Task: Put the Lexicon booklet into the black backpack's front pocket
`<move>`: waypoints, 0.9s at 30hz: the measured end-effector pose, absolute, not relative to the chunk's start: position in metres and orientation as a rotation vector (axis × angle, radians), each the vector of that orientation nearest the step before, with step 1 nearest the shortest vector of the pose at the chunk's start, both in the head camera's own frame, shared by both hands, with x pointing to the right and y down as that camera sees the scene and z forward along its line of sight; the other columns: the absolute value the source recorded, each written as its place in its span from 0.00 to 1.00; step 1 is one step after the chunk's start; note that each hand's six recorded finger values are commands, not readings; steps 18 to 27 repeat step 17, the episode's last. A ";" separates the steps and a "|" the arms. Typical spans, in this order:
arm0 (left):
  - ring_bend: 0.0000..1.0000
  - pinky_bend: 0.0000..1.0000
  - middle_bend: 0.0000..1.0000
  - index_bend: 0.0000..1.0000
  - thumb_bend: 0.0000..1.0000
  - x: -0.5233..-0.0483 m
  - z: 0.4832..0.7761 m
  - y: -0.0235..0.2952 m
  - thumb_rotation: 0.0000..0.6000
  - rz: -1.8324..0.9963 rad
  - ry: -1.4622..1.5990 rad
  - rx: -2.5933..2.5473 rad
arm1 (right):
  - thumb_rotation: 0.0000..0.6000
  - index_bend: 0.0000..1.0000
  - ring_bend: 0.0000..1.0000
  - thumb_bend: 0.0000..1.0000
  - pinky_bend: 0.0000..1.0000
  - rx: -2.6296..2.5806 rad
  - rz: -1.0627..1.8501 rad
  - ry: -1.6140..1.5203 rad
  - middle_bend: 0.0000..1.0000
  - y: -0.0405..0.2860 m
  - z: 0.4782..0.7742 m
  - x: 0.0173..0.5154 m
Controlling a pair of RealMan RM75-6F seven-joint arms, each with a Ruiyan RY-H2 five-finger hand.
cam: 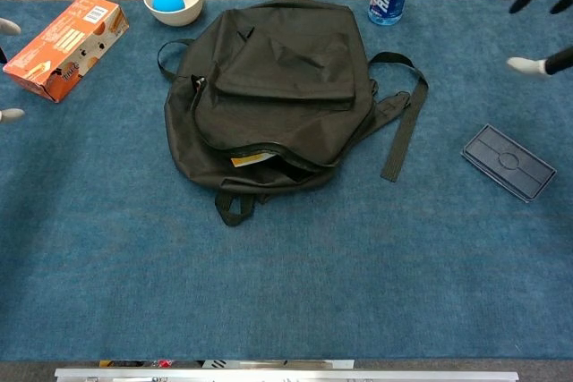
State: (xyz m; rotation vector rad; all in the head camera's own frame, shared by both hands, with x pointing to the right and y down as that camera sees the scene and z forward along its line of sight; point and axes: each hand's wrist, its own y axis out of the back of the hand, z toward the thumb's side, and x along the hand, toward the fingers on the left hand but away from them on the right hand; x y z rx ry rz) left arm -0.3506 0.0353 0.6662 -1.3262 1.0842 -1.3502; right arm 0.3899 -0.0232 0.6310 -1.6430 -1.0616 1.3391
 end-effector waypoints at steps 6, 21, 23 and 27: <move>0.32 0.42 0.39 0.22 0.07 -0.371 0.654 0.054 1.00 -1.337 1.161 -1.373 | 1.00 0.28 0.17 0.12 0.25 -1.563 1.380 -1.110 0.33 0.002 0.622 0.434; 0.32 0.41 0.38 0.23 0.06 -0.383 0.642 0.093 1.00 -1.369 1.172 -1.381 | 1.00 0.29 0.19 0.01 0.25 -1.441 1.400 -1.241 0.35 0.039 0.606 0.485; 0.32 0.41 0.38 0.23 0.06 -0.383 0.642 0.093 1.00 -1.369 1.172 -1.381 | 1.00 0.29 0.19 0.01 0.25 -1.441 1.400 -1.241 0.35 0.039 0.606 0.485; 0.32 0.41 0.38 0.23 0.06 -0.383 0.642 0.093 1.00 -1.369 1.172 -1.381 | 1.00 0.29 0.19 0.01 0.25 -1.441 1.400 -1.241 0.35 0.039 0.606 0.485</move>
